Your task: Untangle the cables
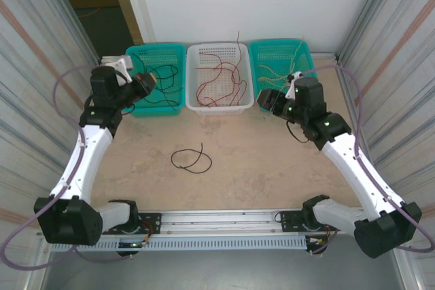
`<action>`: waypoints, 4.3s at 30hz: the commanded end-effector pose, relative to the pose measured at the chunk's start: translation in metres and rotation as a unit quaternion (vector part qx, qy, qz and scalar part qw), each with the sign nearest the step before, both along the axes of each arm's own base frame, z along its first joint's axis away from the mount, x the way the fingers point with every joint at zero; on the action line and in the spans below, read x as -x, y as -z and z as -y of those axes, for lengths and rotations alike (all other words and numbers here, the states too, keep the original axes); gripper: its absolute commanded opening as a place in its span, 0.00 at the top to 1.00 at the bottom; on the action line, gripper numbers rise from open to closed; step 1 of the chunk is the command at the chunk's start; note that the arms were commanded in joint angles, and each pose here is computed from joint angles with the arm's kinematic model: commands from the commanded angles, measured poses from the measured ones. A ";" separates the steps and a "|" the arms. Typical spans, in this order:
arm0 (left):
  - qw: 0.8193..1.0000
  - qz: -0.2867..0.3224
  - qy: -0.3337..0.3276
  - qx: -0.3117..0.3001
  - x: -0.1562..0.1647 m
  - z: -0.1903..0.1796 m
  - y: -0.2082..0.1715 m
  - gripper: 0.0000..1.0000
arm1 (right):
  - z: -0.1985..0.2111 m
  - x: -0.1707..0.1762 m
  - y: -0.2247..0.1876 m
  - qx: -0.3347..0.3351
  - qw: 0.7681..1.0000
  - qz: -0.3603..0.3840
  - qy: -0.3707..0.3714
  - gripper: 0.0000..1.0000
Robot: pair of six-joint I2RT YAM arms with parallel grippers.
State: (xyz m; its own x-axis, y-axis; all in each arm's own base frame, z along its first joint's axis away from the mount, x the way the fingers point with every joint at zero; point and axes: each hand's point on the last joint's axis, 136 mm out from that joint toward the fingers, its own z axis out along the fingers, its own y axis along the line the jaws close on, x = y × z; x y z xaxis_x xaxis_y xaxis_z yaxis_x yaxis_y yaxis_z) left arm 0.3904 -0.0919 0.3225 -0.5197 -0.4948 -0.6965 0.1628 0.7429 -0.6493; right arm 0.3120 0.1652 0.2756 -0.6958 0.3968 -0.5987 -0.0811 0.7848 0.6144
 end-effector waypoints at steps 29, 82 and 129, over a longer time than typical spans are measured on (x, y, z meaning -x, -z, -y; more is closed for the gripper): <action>0.993 -0.097 -0.063 0.013 0.013 -0.031 0.055 0.39 | -0.182 0.042 0.080 0.196 0.953 -0.041 -0.226 0.44; 0.983 -0.070 0.158 -0.058 0.142 0.097 0.105 0.53 | -0.203 0.056 0.077 0.147 0.965 -0.026 -0.214 1.00; 0.987 -0.073 0.137 0.030 0.132 0.102 0.086 0.46 | -0.173 0.049 -0.028 -0.003 0.979 0.060 -0.196 1.00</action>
State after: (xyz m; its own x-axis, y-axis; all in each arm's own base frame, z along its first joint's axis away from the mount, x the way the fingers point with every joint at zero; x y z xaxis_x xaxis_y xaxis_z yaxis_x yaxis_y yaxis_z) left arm 0.2581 -0.2021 0.2370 -0.7019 -0.2588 -0.6636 0.3237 0.7140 -0.6209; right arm 0.2638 0.3396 0.2906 -0.7291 0.0856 -0.6790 -0.4394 0.7022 0.5602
